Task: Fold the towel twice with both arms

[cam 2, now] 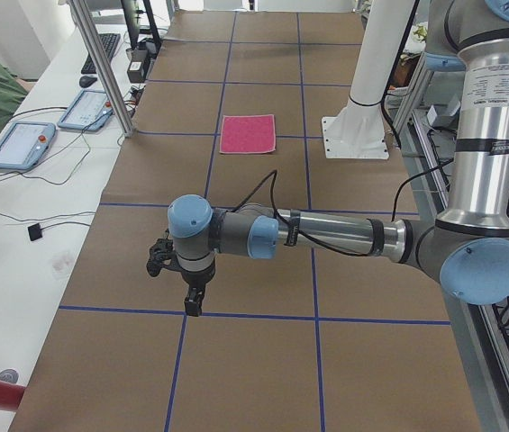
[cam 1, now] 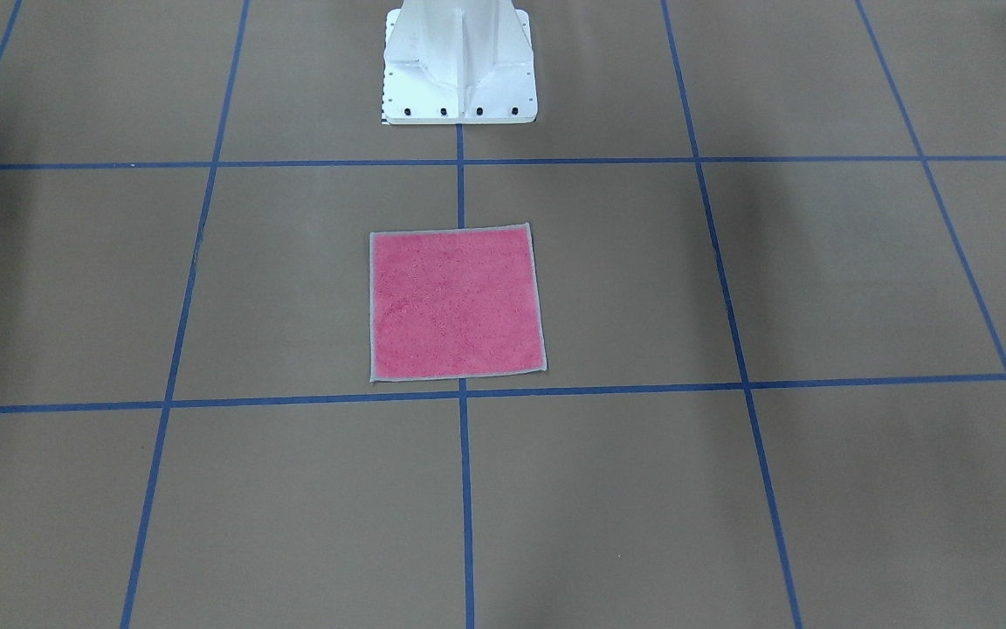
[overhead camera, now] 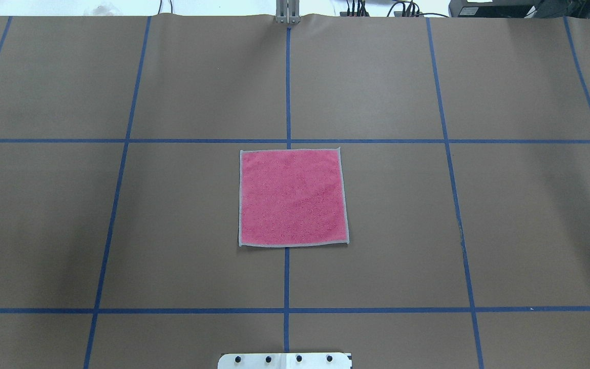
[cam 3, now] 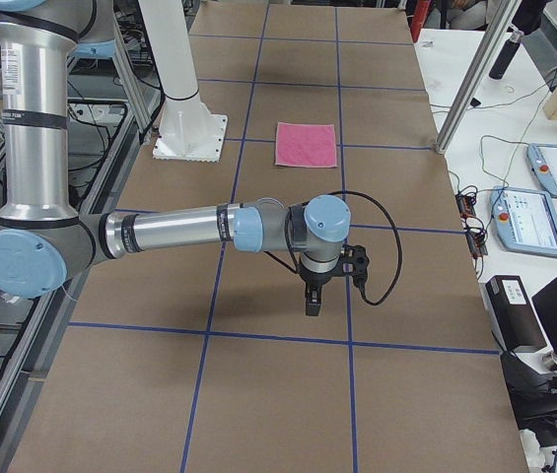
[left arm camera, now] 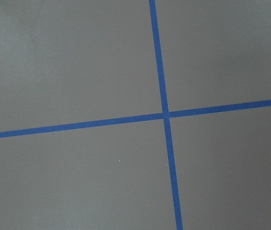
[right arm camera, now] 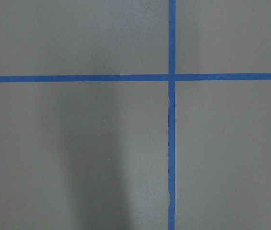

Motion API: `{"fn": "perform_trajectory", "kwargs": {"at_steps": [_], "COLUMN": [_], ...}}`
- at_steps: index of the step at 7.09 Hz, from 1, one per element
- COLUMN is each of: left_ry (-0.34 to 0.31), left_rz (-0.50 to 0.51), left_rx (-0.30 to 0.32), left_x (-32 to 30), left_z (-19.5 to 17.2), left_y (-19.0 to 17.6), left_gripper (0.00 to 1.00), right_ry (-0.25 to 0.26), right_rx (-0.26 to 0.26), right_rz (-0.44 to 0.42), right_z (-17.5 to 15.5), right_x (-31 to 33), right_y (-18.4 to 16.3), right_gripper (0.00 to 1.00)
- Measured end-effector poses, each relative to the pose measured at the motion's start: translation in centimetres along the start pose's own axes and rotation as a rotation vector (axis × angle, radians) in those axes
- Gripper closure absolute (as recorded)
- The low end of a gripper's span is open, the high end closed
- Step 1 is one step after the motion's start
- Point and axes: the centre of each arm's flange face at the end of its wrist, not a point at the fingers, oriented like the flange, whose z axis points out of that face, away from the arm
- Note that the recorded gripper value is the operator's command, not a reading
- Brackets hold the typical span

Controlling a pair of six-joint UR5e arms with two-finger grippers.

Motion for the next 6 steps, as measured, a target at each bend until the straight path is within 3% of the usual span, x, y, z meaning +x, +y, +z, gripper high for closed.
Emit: {"fn": "perform_trajectory", "kwargs": {"at_steps": [3,6], "left_ry": [0.002,0.081], "left_rz": [0.004,-0.062], "left_rx": [0.050,0.053], "left_x": [3.4,20.0], "left_z": [-2.2,-0.3], "left_y": [-4.5,-9.4], "left_gripper": [0.00,0.00], "right_ry": [-0.005,-0.033], "right_rx": [0.045,0.062], "right_rz": [0.021,0.091], "right_z": [-2.1,-2.7], "right_x": [-4.1,-13.9], "right_y": [-4.0,-8.3], "right_gripper": [0.00,0.00]}}
